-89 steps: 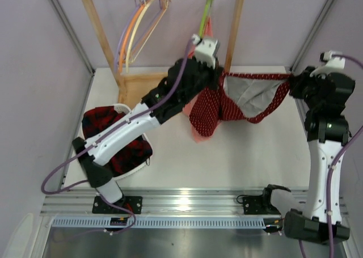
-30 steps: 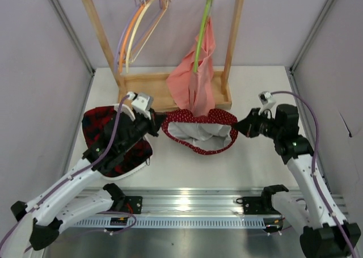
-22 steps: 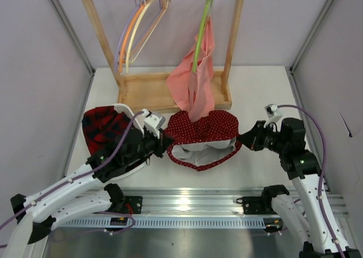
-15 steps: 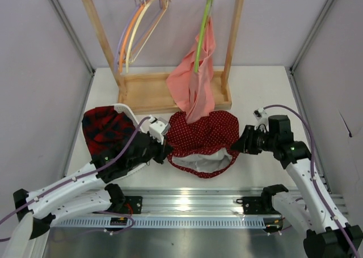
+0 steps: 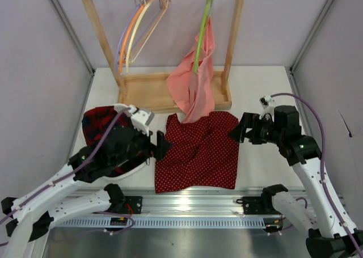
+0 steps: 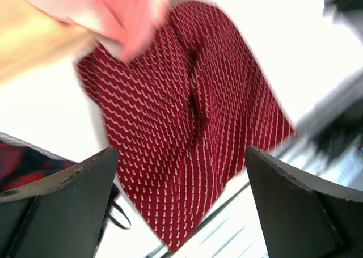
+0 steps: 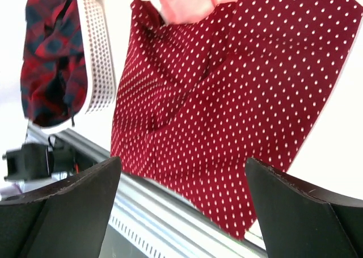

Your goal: Place the skirt on the hanger

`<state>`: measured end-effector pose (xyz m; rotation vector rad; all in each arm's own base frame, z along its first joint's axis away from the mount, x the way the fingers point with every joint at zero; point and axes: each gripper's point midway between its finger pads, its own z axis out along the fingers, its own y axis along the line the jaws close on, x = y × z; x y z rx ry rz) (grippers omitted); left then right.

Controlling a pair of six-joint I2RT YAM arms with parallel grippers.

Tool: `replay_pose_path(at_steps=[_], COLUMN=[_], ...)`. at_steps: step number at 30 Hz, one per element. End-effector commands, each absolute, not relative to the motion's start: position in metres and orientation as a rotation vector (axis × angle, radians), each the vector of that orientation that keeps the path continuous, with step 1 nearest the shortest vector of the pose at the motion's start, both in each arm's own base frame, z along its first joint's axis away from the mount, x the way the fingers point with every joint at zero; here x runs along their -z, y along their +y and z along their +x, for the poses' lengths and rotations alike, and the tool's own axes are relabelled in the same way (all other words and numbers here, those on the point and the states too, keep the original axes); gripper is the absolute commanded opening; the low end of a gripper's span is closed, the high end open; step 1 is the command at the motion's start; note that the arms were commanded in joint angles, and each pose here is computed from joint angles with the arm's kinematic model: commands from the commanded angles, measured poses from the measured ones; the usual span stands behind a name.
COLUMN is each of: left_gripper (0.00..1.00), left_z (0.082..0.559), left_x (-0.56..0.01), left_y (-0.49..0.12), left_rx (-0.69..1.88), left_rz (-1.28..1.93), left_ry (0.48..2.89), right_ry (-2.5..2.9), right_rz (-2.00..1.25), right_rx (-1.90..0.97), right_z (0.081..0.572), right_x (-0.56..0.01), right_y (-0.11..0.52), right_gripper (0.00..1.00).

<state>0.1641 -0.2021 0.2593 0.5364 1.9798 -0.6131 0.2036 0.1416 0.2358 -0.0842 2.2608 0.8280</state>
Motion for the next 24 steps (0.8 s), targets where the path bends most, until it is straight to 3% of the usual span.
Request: replay_pose_path(at_steps=[1,4,5,11,14,21,23,24], left_gripper=[1.0,1.0,0.99,1.0,1.0,0.96,0.92,0.85], left_z=[0.196,0.224,0.232,0.292,0.304,0.33,0.333,0.335], left_x=[-0.323,-0.326,-0.362,-0.435,-0.478,-0.516,-0.526,-0.529], left_y=[-0.187,-0.179,-0.165,-0.099,-0.085,-0.092,-0.093,-0.095], left_rx=[0.532,0.355,0.344,0.118,0.126,0.199,0.246,0.272], left_rz=[0.25,0.149,0.078,-0.151,-0.156,0.039,0.086,0.098], left_ry=[1.901,1.945,1.905,1.802,1.7,1.626,1.601,1.596], right_ry=[2.224,2.203,2.213,2.209,2.187,2.178,2.183,2.185], right_rz=[-0.017,0.025,0.017,0.019,0.036,0.033,0.028,0.023], right_rx=[-0.799,-0.765,-0.76,-0.673,-0.675,-0.681,-0.678,-0.675], right_z=[0.232,0.247,0.25,0.256,0.254,0.246,0.246,0.246], right_x=[-0.235,-0.227,-0.222,-0.218,-0.221,-0.217,-0.215,-0.214], right_y=[0.147,0.152,0.157,0.16,0.158,0.155,0.155,0.155], right_gripper=[0.98,0.98,0.97,0.97,0.98,0.99,0.99,0.99])
